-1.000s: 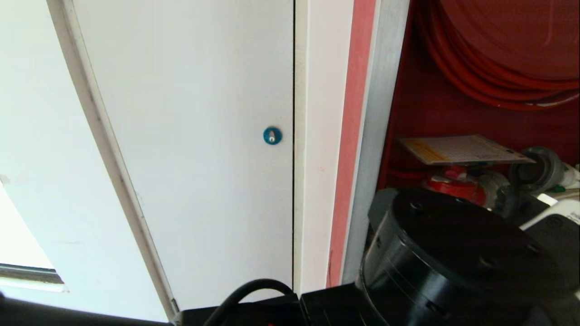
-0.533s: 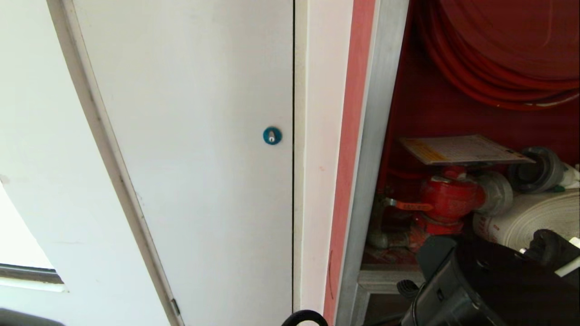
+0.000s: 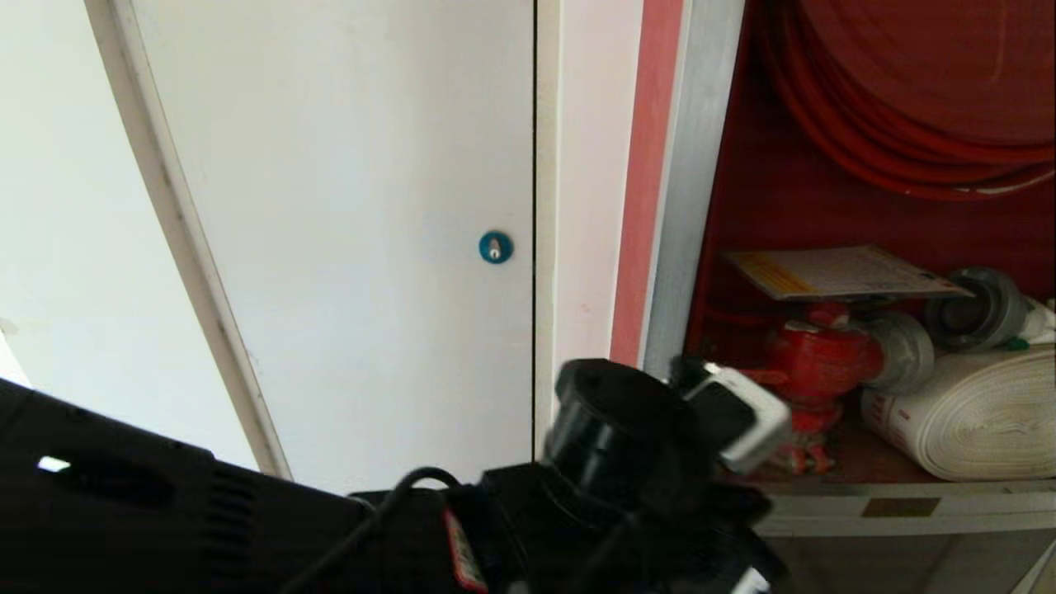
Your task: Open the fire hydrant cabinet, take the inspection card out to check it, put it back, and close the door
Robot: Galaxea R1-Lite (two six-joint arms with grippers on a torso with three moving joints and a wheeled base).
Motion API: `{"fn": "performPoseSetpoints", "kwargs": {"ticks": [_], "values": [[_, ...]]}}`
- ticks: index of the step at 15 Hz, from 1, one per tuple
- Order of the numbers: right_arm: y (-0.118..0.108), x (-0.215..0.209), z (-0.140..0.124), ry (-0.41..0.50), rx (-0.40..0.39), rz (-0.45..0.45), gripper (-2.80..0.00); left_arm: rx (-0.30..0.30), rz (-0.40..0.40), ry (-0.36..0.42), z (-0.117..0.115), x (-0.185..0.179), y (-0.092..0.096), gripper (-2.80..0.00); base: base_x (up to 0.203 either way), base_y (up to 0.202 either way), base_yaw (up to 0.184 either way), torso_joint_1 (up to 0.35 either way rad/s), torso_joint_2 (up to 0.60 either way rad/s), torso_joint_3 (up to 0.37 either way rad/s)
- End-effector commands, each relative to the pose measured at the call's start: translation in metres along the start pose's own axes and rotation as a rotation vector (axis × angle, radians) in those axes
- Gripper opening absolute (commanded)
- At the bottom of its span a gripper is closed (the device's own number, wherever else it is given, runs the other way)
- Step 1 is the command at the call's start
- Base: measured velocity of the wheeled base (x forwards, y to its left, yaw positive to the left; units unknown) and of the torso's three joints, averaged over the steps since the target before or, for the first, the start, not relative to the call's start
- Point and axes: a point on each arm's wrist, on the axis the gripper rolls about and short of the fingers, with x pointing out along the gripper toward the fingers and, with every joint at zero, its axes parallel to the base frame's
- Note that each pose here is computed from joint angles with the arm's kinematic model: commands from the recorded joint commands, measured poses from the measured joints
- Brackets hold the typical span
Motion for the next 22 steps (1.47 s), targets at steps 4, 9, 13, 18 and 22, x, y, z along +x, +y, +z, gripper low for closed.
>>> {"fn": "performPoseSetpoints", "kwargs": {"ticks": [4, 9, 13, 18, 22], "values": [[0.0, 0.0, 0.0, 0.002, 0.0, 0.001, -2.8, -0.068, 0.372, -0.008, -0.025, -0.086, 0.113, -2.8, 0.0, 0.0, 0.0, 0.0, 0.0, 0.0], [0.0, 0.0, 0.0, 0.002, 0.0, 0.001, -2.8, -0.039, 0.682, -0.046, -0.038, -0.215, 0.171, -2.8, 0.0, 0.0, 0.0, 0.0, 0.0, 0.0], [0.0, 0.0, 0.0, 0.002, 0.0, 0.001, -2.8, -0.004, 0.935, -0.118, -0.034, -0.301, 0.174, -2.8, 0.0, 0.0, 0.0, 0.0, 0.0, 0.0], [0.0, 0.0, 0.0, 0.002, 0.0, 0.001, -2.8, 0.087, 0.878, -0.278, -0.028, -0.333, 0.089, -2.8, 0.0, 0.0, 0.0, 0.0, 0.0, 0.0], [0.0, 0.0, 0.0, 0.002, 0.0, 0.001, -2.8, -0.068, 0.661, -0.279, -0.058, -0.331, 0.035, -2.8, 0.0, 0.0, 0.0, 0.0, 0.0, 0.0]]}}
